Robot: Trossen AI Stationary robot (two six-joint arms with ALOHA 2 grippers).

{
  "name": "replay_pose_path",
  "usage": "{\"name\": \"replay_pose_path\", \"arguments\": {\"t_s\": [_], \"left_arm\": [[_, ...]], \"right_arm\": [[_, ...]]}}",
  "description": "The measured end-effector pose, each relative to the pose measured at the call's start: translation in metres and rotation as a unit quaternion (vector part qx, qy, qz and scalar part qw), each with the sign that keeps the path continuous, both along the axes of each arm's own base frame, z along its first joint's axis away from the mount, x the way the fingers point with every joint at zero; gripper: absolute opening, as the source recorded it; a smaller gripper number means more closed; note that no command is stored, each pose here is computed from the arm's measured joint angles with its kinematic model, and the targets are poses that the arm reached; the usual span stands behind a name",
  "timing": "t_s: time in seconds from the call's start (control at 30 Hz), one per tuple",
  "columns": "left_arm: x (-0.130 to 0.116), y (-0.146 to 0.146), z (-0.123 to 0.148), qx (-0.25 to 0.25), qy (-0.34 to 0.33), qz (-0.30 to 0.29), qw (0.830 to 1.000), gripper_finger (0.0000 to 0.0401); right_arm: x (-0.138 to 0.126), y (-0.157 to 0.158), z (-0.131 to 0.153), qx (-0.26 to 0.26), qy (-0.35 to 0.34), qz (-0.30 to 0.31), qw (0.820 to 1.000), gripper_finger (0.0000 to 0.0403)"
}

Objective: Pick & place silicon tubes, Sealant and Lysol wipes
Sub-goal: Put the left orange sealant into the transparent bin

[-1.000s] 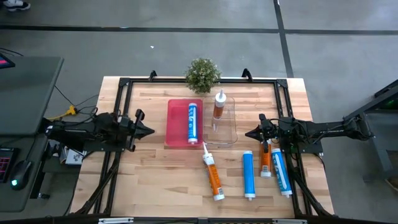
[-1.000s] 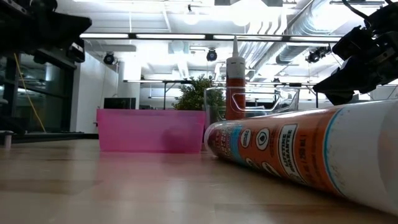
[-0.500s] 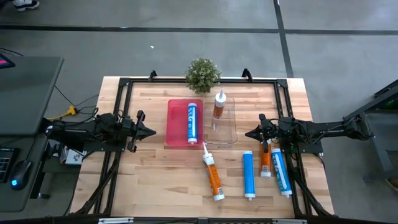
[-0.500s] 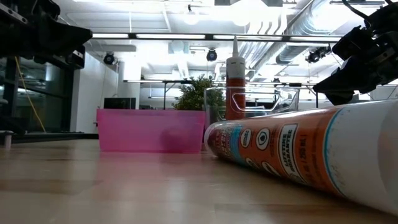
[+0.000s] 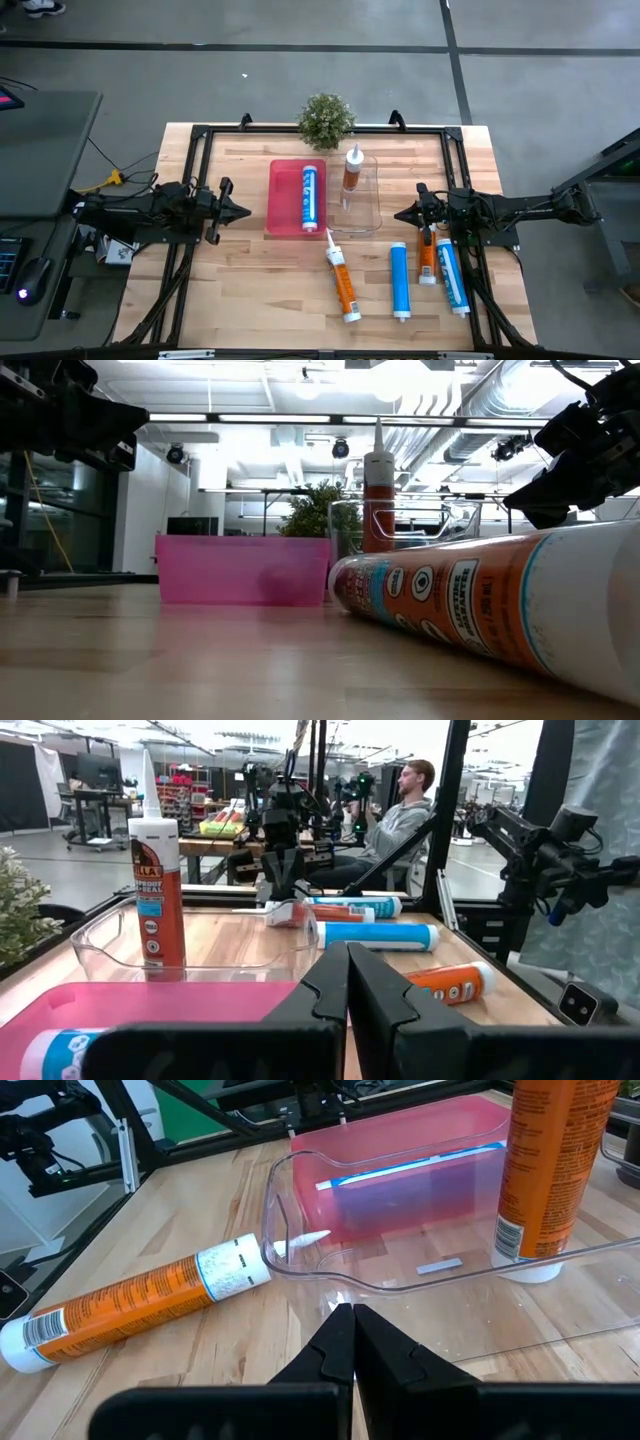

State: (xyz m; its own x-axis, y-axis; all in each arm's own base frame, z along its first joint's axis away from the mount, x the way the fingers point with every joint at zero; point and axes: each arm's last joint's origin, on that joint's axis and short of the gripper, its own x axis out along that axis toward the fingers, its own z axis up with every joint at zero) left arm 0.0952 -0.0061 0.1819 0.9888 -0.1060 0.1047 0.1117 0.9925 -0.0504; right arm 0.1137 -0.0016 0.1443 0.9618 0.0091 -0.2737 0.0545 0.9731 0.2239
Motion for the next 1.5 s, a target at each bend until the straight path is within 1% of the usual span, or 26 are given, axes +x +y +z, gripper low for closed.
{"name": "replay_pose_path", "arguments": {"t_s": [1.03,1.4,1.5], "left_arm": [[-0.0002,0.0,0.0007,0.0,-0.001,0.001,1.0,0.0],[-0.0003,0.0,0.0012,0.0,-0.002,0.001,1.0,0.0],[-0.0003,0.0,0.0013,0.0,-0.002,0.001,1.0,0.0]], "right_arm": [[0.0,0.0,0.0,0.0,0.0,0.0,1.0,0.0001],[0.0001,0.0,0.0003,0.086,-0.001,-0.024,0.996,0.0001],[0.0001,0.0,0.0003,0.081,-0.001,-0.023,0.996,0.0001]]}}
